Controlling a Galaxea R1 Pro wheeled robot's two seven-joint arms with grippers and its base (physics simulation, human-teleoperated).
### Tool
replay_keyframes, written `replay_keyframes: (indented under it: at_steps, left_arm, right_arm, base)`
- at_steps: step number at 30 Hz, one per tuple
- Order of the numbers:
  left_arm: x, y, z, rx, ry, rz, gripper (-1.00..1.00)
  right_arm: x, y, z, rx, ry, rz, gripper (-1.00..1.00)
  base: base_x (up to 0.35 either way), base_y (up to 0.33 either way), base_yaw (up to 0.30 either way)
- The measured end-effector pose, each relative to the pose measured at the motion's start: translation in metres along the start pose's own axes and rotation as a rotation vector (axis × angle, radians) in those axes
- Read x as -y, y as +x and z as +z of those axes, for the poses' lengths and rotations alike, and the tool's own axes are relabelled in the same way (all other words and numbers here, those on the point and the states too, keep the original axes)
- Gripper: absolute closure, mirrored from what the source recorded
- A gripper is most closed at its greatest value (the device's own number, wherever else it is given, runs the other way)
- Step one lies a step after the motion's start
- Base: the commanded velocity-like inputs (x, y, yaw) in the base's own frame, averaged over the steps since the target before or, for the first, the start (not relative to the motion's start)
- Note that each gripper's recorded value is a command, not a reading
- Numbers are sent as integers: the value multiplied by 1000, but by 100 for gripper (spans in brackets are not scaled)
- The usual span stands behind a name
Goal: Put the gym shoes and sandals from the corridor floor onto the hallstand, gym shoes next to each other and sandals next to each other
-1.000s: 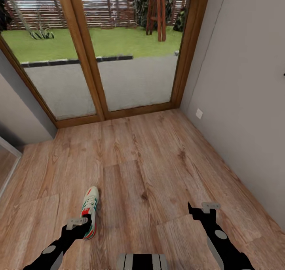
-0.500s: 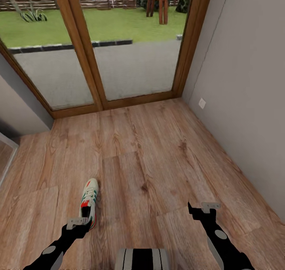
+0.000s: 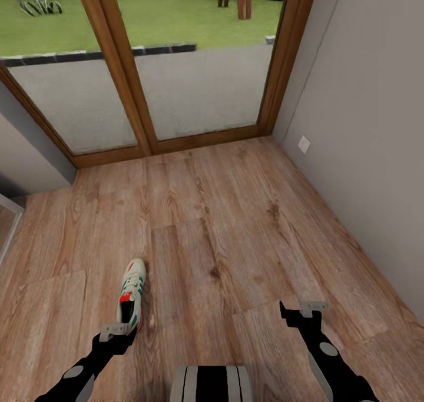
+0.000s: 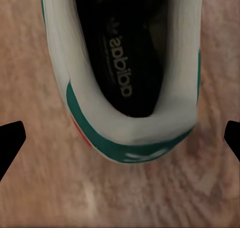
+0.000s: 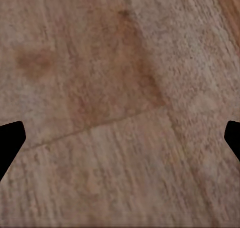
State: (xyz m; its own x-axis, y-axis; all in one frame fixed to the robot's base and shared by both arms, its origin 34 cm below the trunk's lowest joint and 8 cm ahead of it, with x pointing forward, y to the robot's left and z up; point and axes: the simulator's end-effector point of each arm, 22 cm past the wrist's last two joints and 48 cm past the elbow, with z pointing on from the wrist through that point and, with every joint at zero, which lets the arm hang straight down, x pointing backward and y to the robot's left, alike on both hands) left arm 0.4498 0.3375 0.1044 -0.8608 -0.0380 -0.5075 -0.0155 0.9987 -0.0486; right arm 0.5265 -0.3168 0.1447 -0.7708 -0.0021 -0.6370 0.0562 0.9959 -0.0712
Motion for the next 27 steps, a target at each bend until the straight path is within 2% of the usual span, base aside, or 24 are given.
replay_keyframes:
  at_steps: [15,27]
  left_arm:
    - [-2,33,7,-60,-4,-2,-100]
    - [-3,33,7,-57,-4,-1,-100]
  right_arm:
    - [-1,36,7,-61,0,-6,-100]
    - [-1,35,7,-61,0,-6,-100]
  base:
    - [0,0,0]
    - [0,0,0]
